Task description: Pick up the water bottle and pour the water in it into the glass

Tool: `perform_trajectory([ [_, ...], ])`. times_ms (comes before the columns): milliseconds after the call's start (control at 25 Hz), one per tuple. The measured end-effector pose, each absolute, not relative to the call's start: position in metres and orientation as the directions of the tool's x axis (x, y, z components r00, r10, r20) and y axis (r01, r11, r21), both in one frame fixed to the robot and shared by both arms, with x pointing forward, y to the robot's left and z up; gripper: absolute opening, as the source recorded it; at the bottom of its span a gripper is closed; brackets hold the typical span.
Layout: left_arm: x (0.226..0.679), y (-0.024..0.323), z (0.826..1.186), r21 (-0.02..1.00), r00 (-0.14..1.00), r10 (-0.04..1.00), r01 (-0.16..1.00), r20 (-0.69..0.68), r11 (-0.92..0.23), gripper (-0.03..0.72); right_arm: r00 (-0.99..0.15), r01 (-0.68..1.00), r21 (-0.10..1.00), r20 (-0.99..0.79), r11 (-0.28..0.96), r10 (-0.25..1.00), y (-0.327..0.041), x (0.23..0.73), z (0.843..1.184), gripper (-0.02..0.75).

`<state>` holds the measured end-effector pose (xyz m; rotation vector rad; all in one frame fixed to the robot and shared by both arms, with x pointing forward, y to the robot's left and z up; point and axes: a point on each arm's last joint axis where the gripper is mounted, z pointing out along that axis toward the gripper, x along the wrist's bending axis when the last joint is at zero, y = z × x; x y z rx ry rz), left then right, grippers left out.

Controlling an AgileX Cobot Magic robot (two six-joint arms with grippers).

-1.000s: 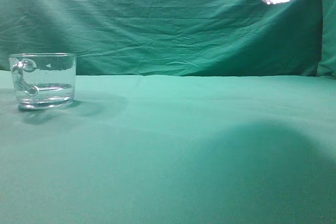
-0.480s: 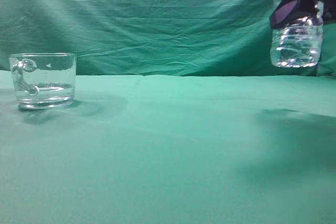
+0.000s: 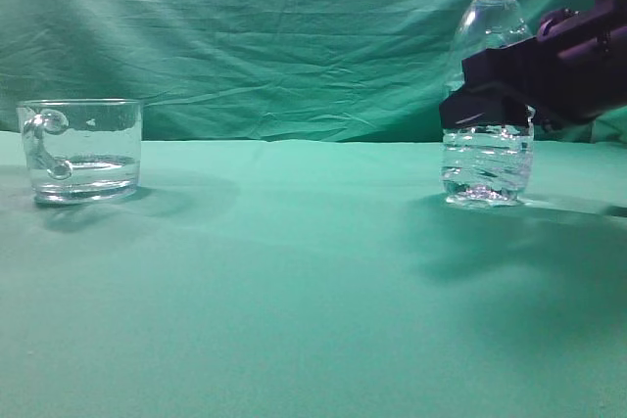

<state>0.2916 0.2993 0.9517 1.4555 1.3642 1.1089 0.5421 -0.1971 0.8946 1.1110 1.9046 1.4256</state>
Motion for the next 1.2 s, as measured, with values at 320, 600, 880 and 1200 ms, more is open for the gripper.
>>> perform_trajectory([
  [320,0.292,0.299,0.952,0.963,0.019,0.998,0.262,0.059,-0.062,0.0,-0.513,0.291,0.953,0.083,0.083,0.854,-0.198,0.545,0.889,0.377],
  [600,0.292,0.299,0.952,0.963,0.019,0.998,0.262,0.059,-0.062,0.0,-0.483,0.285,0.957,0.088,0.061,0.871,-0.201,0.547,0.894,0.644],
  [880,0.292,0.299,0.952,0.963,0.019,0.998,0.262,0.059,-0.062,0.0,-0.445,0.23,0.97,0.036,0.076,0.895,-0.208,0.537,0.959,0.644],
  [1200,0.292,0.299,0.952,0.963,0.019,0.998,0.262,0.059,-0.062,0.0,-0.399,0.147,0.987,0.001,0.062,0.917,-0.223,0.495,1.043,0.546],
])
